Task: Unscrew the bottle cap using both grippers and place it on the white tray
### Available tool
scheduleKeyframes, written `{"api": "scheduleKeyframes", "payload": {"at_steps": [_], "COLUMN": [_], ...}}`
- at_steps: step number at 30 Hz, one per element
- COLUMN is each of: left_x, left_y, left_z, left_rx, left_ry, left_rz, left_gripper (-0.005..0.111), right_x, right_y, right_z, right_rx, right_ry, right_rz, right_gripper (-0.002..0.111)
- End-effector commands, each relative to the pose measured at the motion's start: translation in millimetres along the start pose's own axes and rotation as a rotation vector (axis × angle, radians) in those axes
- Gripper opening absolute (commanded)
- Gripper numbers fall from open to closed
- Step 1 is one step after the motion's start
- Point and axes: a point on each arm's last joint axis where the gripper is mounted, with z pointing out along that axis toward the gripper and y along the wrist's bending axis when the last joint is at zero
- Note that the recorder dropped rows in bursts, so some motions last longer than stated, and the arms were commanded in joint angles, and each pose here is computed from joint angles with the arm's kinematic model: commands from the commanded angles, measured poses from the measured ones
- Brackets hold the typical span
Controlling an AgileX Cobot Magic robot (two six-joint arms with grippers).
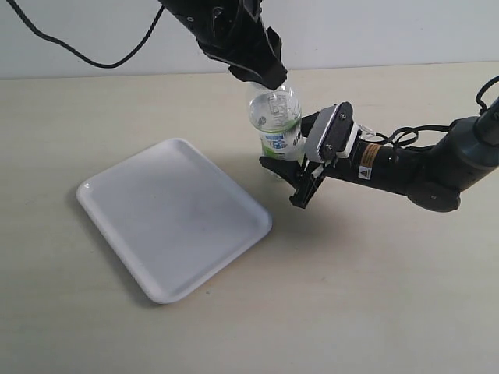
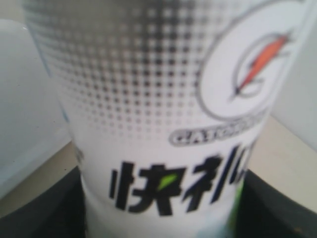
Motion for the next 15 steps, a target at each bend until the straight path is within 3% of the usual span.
{"api": "scheduleKeyframes", "payload": {"at_steps": [1, 9, 15], "left_x": [-11.7, -11.7, -11.5], "left_y": [-3.0, -3.0, -2.7], "left_z": [-15.6, -15.6, -15.5], "left_rx": [0.002, 0.003, -0.001], "left_ry": [-0.07, -0.07, -0.068], "left_rz": [-0.036, -0.058, -0.049], "left_gripper": [0.031, 0.06, 0.063], "right_x": [9.6, 9.6, 9.6], "right_y": [0.2, 0.2, 0.2], "right_z": [-1.1, -1.1, -1.1], "right_rx": [0.004, 0.004, 0.004], "right_ry": [0.089, 0.089, 0.089], "right_rz": [0.007, 0.007, 0.026], "right_gripper": [0.0, 0.0, 0.0]}}
